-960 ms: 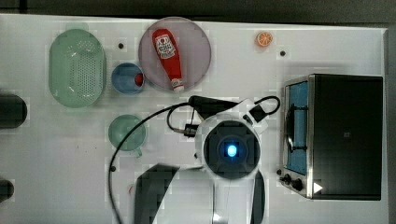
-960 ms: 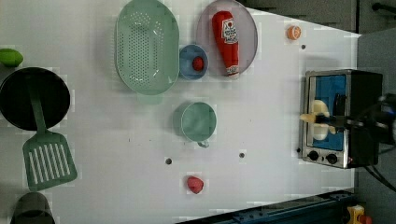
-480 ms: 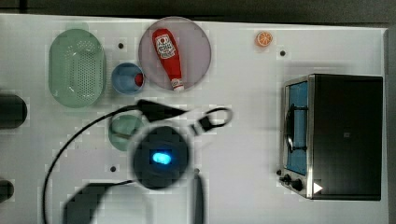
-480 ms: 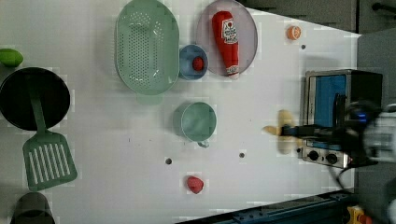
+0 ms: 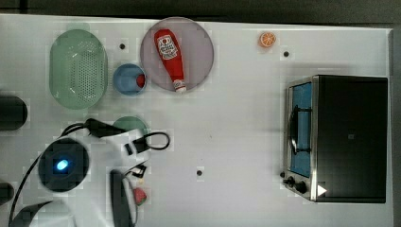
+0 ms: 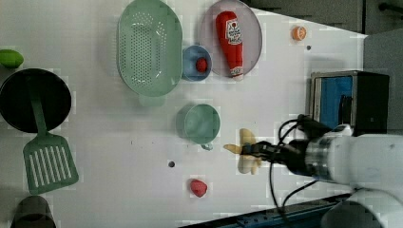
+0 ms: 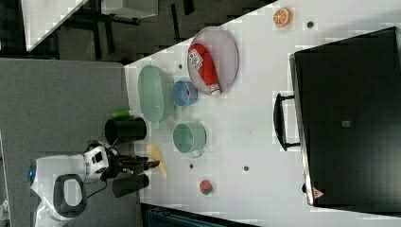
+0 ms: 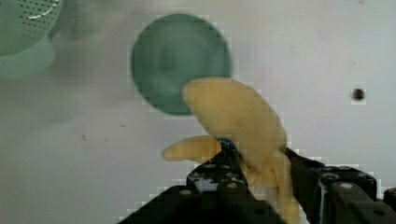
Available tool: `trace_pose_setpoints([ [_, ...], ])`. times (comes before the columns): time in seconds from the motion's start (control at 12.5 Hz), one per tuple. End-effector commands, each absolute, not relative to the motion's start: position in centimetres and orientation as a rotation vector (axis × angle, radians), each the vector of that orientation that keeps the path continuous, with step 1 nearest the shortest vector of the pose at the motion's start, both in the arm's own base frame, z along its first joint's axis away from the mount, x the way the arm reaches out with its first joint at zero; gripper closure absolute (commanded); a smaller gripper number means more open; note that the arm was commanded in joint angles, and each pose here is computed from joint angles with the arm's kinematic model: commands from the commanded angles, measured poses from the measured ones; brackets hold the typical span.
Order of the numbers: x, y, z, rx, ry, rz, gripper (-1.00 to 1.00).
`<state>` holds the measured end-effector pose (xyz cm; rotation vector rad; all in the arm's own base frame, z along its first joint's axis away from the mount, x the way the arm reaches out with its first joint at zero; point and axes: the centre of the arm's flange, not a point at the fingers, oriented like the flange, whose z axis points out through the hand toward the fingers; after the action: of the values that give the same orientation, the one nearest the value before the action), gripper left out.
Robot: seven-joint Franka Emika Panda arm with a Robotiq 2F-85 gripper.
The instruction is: Pick Banana and place it in mug.
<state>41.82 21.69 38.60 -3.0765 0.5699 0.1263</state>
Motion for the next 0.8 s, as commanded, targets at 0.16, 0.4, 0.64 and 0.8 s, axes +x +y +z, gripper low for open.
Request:
trace_pose_setpoints([
  [0.16,43.8,24.6,36.3,-2.949,0.911,0.073,0.37],
  [0.4,44.4,24.8,33.1,-3.026,0.879,0.033,0.37],
  [0.64,45.1,24.9,30.6,-2.993,0.889,0.052,0.37],
  [0.8,45.5,24.9,29.8,-2.968,0.900,0.037,0.15],
])
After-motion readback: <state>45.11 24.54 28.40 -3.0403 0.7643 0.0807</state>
